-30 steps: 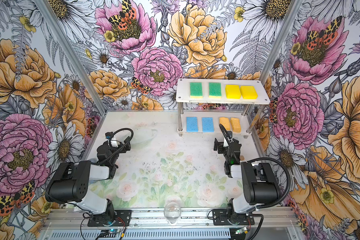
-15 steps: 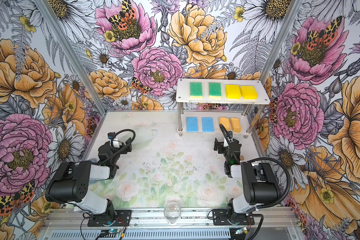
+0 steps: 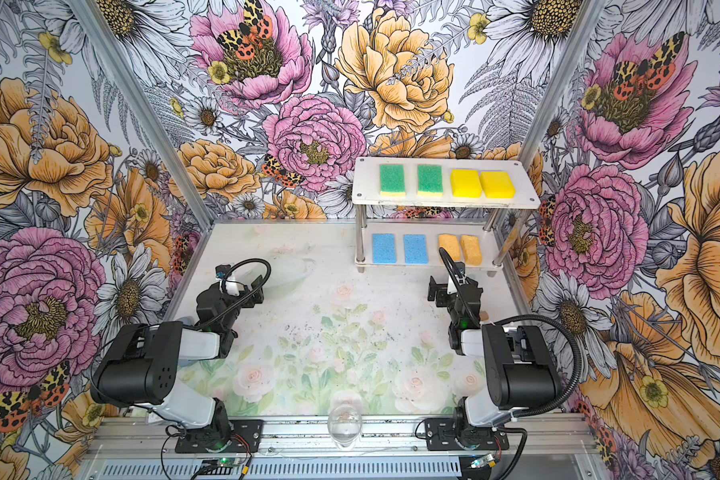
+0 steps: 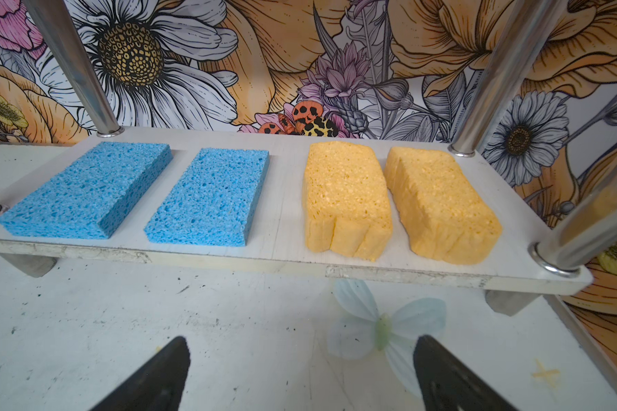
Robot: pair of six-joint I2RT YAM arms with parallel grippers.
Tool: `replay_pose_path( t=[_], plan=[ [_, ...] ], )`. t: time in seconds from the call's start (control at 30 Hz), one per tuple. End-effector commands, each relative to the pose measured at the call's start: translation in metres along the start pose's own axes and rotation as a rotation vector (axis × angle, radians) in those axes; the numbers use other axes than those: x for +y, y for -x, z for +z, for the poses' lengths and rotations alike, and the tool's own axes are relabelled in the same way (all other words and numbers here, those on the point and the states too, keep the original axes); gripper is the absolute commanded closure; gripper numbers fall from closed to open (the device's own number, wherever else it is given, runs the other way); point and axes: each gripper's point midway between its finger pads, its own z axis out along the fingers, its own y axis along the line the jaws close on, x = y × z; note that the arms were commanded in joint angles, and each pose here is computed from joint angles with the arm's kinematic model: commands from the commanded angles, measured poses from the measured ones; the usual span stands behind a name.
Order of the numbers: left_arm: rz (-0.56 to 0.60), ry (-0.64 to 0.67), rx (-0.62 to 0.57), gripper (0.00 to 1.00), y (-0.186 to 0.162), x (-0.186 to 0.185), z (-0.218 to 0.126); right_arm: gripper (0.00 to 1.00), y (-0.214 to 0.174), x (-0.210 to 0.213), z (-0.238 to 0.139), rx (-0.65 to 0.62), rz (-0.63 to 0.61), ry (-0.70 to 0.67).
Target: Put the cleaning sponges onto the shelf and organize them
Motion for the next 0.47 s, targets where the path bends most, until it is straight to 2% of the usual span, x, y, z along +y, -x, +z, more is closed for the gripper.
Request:
replay_pose_path(
  t=[0.0,0.43],
  plan=[
    [0.020,-0.001,-0.029,0.01,0.0110,-0.0023,0.0012,0.00,0.0022,-0.0013,0.0031,-0.008,0.008,-0.006],
    [0.021,0.001,-0.029,0.01,0.0111,-0.0028,0.0012,0.00,0.0023,-0.0016,0.0029,-0.008,0.009,-0.008]
  ],
)
